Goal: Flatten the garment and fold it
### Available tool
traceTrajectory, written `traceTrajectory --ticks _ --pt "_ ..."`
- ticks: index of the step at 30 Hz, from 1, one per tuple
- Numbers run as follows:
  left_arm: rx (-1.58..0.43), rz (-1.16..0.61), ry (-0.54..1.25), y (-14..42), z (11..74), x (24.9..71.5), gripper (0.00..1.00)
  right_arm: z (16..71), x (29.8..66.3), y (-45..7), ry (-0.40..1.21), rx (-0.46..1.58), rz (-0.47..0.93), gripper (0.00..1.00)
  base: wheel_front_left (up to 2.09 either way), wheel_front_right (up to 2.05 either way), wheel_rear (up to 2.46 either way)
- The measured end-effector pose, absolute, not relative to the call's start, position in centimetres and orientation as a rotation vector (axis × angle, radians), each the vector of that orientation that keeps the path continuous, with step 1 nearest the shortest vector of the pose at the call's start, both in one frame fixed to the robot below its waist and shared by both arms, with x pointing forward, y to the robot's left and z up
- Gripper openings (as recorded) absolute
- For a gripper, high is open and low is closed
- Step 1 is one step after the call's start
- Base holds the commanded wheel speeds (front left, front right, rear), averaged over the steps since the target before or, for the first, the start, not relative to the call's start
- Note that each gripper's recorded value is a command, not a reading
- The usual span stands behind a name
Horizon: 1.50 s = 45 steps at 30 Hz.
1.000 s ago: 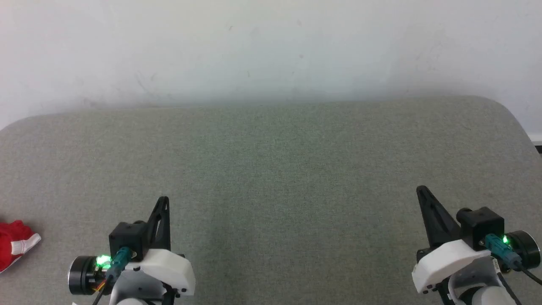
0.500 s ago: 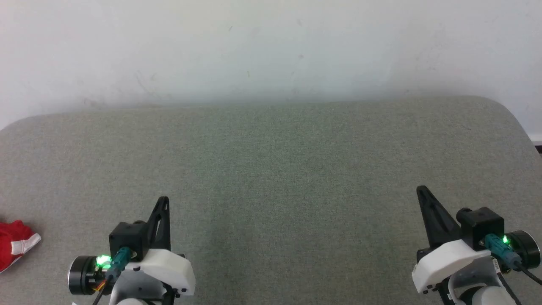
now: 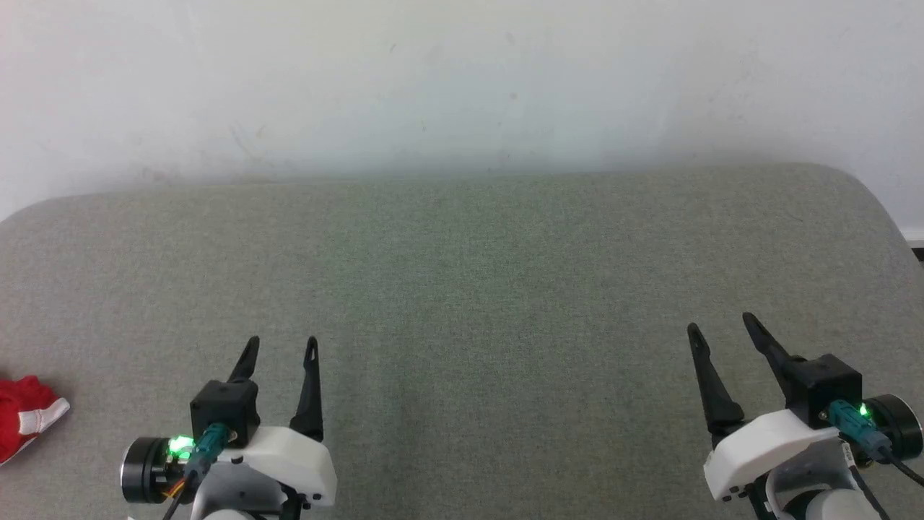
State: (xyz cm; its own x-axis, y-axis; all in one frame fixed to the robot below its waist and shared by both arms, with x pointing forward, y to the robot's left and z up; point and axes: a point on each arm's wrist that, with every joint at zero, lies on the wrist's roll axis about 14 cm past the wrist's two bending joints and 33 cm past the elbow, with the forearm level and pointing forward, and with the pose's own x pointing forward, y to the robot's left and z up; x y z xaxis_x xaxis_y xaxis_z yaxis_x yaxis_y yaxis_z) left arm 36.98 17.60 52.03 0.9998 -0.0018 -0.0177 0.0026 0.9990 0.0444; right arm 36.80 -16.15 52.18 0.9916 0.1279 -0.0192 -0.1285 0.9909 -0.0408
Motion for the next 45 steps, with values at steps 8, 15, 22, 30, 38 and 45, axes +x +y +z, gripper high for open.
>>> traceTrajectory --ticks 8,15,22,30,38,45 --pt "0.025 -0.007 0.006 17.4 52.2 36.9 1.0 52.2 36.9 -16.4 0.005 -0.028 0.121 1.0 0.0 0.0 0.0" --pt "0.006 -0.001 -0.012 17.6 52.5 36.8 1.0 52.4 37.1 -16.4 -0.01 -0.015 0.121 1.0 0.0 0.0 0.0" --pt "-0.016 0.02 -0.031 18.3 52.8 36.4 1.0 52.6 37.5 -15.8 -0.025 -0.008 0.139 1.0 0.0 0.0 0.0" --pt "-0.052 0.056 -0.051 19.5 53.1 35.8 1.0 52.8 37.9 -14.8 -0.04 -0.001 0.17 1.0 0.0 0.0 0.0" --pt "-0.075 0.105 -0.065 21.0 53.2 34.9 1.0 53.2 38.4 -13.2 -0.06 0.01 0.216 1.0 0.0 0.0 0.0" --pt "-0.096 0.16 -0.08 22.7 53.3 33.7 1.0 53.7 38.9 -11.2 -0.081 0.028 0.272 1.0 0.0 0.0 0.0"
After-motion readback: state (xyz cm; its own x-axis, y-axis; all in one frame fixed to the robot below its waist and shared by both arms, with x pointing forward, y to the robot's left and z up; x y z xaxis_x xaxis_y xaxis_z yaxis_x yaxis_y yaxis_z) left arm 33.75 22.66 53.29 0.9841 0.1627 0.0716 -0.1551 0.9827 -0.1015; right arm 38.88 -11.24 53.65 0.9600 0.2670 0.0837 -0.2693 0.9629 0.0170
